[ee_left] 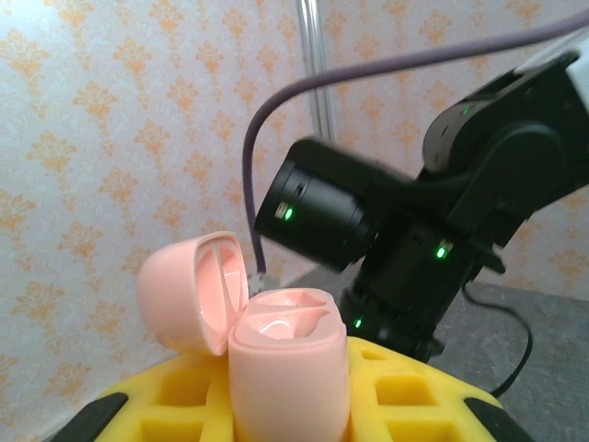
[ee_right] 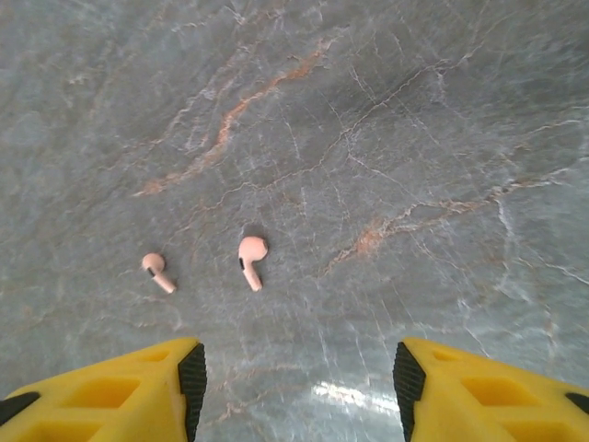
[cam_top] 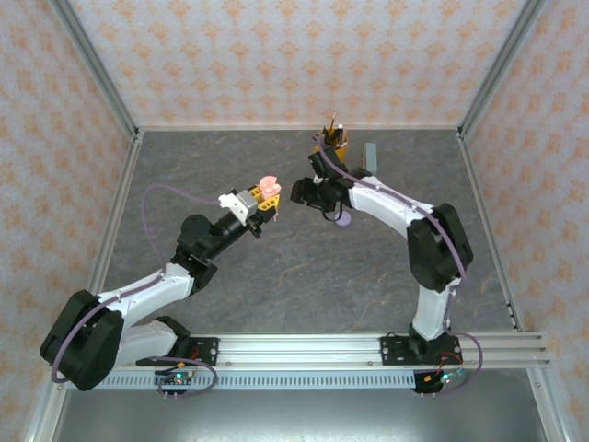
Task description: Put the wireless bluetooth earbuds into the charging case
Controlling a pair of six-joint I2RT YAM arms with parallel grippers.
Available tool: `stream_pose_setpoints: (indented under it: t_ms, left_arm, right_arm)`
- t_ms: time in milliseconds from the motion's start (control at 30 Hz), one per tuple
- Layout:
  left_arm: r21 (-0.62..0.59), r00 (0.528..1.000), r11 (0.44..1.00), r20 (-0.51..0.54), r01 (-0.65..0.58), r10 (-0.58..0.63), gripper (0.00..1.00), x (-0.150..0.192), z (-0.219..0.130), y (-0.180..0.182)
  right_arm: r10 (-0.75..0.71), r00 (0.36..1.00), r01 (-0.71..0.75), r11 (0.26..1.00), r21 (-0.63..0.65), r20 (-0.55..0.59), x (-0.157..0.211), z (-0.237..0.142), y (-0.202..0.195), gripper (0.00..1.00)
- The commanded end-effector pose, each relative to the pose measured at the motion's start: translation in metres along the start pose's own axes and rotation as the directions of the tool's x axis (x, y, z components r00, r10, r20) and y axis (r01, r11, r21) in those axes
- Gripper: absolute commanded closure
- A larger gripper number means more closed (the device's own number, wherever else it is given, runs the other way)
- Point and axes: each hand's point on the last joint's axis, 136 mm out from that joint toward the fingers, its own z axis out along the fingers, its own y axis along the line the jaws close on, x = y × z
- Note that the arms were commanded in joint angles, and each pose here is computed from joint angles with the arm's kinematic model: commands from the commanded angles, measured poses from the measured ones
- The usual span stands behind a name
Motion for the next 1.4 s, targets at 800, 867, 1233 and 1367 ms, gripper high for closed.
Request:
stream_pose_setpoints:
  t_ms: [800,867,1233,1367]
  left_arm:
    - [-0.133,0.986,0.99,0.158,-0.039,0.06,1.0,-0.064,-0.009,0.033]
    - [-0.134,0.986,0.99,0.158,-0.039,0.061,1.0,-0.064,-0.01,0.033]
    - [-0.14,0.985,0.989,0.162,-0.039,0.062,1.0,-0.065,-0.013,0.034]
    - [-0.142,0.984,0.989,0.165,-0.039,0.062,1.0,-0.066,-0.013,0.035]
  right_arm:
    - [-0.053,0.991,0.08,0.972,0.222,-0.126,0.027,0.095,0.017,0.46]
    - [-0.058,0.989,0.088,0.969,0.232,-0.133,0.029,0.099,0.017,0.47]
    - [-0.127,0.978,0.171,0.941,0.293,-0.163,0.035,0.111,0.02,0.52]
    - [-0.145,0.973,0.197,0.927,0.318,-0.18,0.039,0.115,0.02,0.55]
